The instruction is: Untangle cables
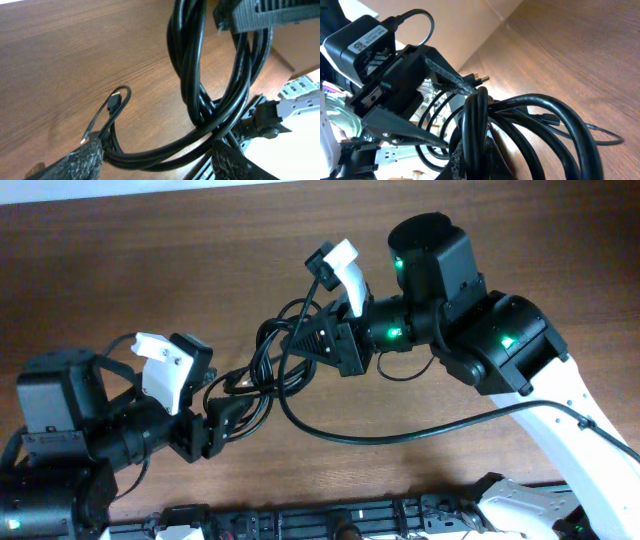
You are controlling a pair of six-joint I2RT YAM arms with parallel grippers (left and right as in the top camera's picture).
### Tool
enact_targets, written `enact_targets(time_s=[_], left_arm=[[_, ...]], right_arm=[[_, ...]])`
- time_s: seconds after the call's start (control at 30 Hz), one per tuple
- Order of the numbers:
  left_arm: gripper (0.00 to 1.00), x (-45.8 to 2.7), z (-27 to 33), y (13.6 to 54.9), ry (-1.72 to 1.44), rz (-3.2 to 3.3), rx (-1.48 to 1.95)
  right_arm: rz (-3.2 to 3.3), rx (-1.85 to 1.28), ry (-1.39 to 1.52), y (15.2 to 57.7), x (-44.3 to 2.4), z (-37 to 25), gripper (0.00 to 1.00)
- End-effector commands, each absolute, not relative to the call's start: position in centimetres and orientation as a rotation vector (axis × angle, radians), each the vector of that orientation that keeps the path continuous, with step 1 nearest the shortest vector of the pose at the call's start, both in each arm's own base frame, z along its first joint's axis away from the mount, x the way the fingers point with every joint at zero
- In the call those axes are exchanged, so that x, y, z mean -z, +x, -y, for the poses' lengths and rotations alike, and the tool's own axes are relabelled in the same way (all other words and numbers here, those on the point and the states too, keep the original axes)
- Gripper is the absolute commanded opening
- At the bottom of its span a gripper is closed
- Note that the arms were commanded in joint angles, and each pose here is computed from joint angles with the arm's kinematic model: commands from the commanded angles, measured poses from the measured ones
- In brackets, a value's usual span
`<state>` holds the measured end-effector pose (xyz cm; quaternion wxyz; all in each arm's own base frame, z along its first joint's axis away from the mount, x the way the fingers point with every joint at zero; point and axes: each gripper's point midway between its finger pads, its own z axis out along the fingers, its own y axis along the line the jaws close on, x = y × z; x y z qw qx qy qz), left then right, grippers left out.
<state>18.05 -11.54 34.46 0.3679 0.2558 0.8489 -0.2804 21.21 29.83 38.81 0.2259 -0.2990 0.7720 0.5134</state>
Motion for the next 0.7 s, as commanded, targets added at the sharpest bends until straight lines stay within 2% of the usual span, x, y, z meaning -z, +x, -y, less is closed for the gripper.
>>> enact_targets(time_s=[0.0, 0.03, 0.07, 0.27, 0.33, 0.4, 0.5, 0.6, 0.67], left_arm=[[0.81, -35.0, 12.1, 17.7, 0.684, -2.15, 0.766], [0.82, -35.0, 12.1, 17.7, 0.684, -2.15, 0.766], [0.87, -35.0, 12.1, 17.7, 0.684, -2.149, 0.766], [0.87, -35.1, 12.2, 17.9, 0.685, -2.142, 0.762], [0.67, -35.2, 12.2, 17.9, 0.688, -2.135, 0.761], [0.61, -35.5, 12.5, 17.9, 0.697, -2.117, 0.784], [0.7, -36.5, 13.5, 18.1, 0.718, -2.064, 0.881], [0.71, -36.3, 13.5, 18.9, 0.658, -2.1, 0.918], [0.66, -35.8, 13.5, 19.2, 0.646, -2.126, 0.933]], right_arm=[[-2.075, -1.457, -0.854, 20.0, -40.8, -29.6, 0.04], [-2.088, -1.458, -0.851, 20.0, -40.6, -29.5, 0.04], [-2.099, -1.459, -0.849, 19.9, -40.4, -29.5, 0.04], [-2.131, -1.461, -0.841, 19.8, -39.9, -29.4, 0.04], [-2.132, -1.461, -0.841, 19.8, -39.9, -29.4, 0.04], [-2.132, -1.461, -0.842, 19.8, -39.9, -29.4, 0.04], [-2.14, -1.468, -0.856, 19.6, -39.6, -29.8, 0.04], [-2.15, -1.484, -0.893, 18.9, -39.2, -30.7, 0.04], [-2.158, -1.482, -0.895, 19.0, -38.9, -31.0, 0.04]])
